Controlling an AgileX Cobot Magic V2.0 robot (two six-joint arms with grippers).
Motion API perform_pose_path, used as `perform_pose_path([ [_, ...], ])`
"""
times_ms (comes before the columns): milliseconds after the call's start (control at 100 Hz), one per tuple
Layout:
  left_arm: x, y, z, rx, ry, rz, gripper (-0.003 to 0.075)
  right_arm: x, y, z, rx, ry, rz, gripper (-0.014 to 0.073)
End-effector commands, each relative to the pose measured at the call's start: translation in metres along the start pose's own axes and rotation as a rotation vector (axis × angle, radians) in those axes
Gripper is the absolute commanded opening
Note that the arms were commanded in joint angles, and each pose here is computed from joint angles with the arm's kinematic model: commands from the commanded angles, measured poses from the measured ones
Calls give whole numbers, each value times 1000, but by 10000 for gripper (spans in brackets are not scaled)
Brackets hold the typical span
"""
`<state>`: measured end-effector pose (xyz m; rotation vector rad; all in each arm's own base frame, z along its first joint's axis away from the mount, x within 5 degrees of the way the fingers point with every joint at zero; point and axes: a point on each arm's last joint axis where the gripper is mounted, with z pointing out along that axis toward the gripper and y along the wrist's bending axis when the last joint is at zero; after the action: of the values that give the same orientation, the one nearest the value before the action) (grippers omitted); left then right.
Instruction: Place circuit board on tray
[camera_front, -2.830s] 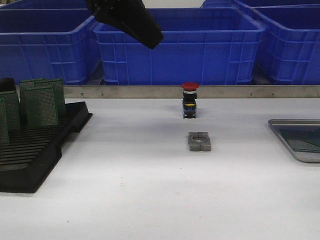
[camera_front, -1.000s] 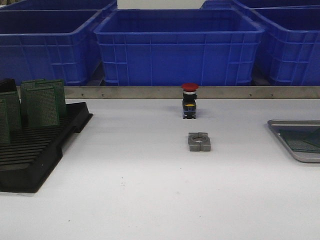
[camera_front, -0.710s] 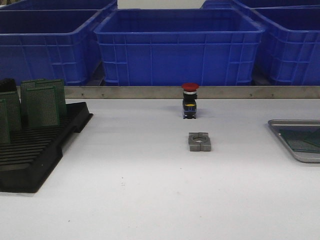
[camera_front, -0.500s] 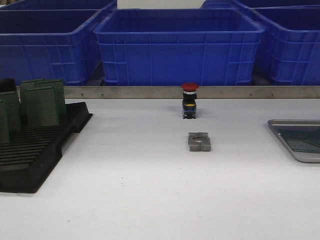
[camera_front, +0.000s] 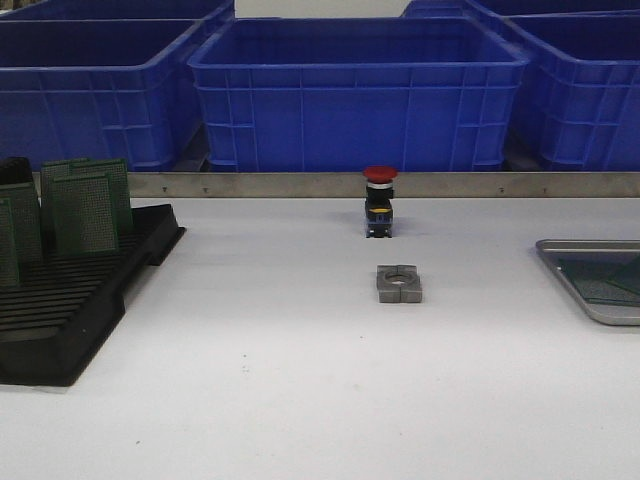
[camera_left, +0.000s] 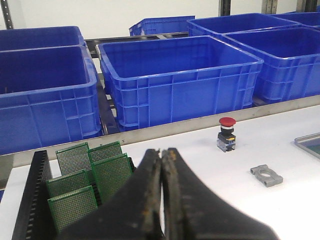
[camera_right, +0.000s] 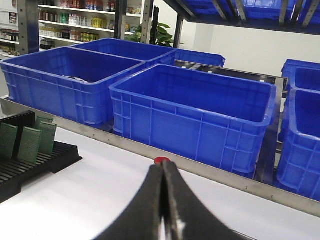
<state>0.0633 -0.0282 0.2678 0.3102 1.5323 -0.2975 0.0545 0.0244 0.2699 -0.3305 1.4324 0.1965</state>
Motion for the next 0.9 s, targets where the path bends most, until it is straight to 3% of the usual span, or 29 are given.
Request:
perform_pose_path([
  [0, -10, 7, 0, -82, -79, -4, -20, -9, -3, 0, 24, -27, -2, -62],
  [150, 2, 14, -6, -182, -94, -106, -20, -9, -3, 0, 24, -27, -2, -62],
  [320, 34, 20, -12, -306, -63, -115, -20, -9, -3, 0, 24, -27, -2, -62],
  [480, 71, 19, -18, -315, -68, -129, -20, -9, -3, 0, 24, -27, -2, -62],
  [510, 75, 19, -18, -320, -12, -138, -20, -9, -3, 0, 25, -26, -2, -62],
  [890, 81, 19, -18, -327, 54, -117, -20, -9, -2, 0, 19, -24, -2, -62],
])
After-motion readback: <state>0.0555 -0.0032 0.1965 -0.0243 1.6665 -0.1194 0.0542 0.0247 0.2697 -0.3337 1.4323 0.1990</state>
